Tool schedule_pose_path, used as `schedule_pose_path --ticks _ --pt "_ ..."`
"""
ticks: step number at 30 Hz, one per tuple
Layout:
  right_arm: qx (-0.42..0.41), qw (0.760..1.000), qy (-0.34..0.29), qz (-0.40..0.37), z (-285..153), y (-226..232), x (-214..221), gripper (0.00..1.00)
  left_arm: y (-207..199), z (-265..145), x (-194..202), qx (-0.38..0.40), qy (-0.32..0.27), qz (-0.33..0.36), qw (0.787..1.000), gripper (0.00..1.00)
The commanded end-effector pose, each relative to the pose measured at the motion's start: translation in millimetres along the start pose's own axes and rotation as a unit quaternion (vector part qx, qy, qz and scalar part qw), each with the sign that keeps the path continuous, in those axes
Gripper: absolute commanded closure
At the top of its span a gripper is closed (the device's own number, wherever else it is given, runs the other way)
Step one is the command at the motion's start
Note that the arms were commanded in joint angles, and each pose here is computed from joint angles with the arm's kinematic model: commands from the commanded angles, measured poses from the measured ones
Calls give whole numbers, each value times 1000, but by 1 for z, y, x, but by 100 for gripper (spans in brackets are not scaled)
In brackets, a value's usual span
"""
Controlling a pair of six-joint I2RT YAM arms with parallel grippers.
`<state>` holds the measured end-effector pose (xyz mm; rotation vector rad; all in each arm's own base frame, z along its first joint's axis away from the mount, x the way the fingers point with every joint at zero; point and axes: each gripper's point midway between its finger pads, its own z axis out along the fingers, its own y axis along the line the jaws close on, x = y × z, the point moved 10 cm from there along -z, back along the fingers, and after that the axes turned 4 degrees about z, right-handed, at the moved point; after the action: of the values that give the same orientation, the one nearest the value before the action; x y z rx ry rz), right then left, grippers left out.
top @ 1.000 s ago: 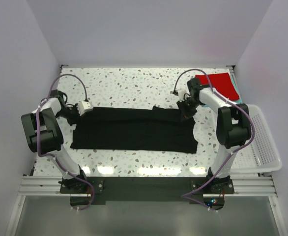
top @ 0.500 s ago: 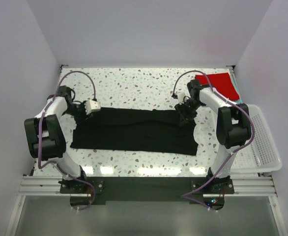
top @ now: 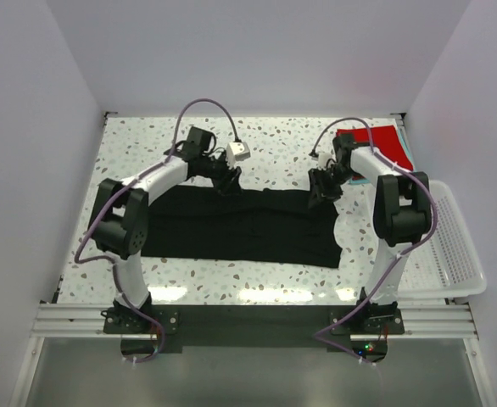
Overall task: Fold and stack the t-shirts
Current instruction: Fold the tshirt
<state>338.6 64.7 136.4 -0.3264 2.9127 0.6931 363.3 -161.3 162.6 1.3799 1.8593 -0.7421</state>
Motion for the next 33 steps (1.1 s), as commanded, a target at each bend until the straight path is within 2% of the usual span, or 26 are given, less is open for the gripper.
schedule_pose_path --ticks 1,6,18,24,31,33 --pt "-8 999 -24 36 5 3 -12 58 6 31 -26 3 -53 -96 994 49" --pt "-16 998 -19 52 14 0 -14 58 1 62 -24 30 -61 -147 987 49" --pt "-1 998 -3 62 8 -7 -9 57 3 110 -17 51 -47 -189 979 49" --pt "-3 998 -9 58 4 -7 -13 57 3 116 -23 61 -61 -194 977 59" --pt "-8 998 -3 61 7 -8 -15 57 3 124 -26 73 -62 -206 974 60" --pt "-21 998 2 64 9 -7 -15 58 3 124 -28 79 -64 -210 972 64"
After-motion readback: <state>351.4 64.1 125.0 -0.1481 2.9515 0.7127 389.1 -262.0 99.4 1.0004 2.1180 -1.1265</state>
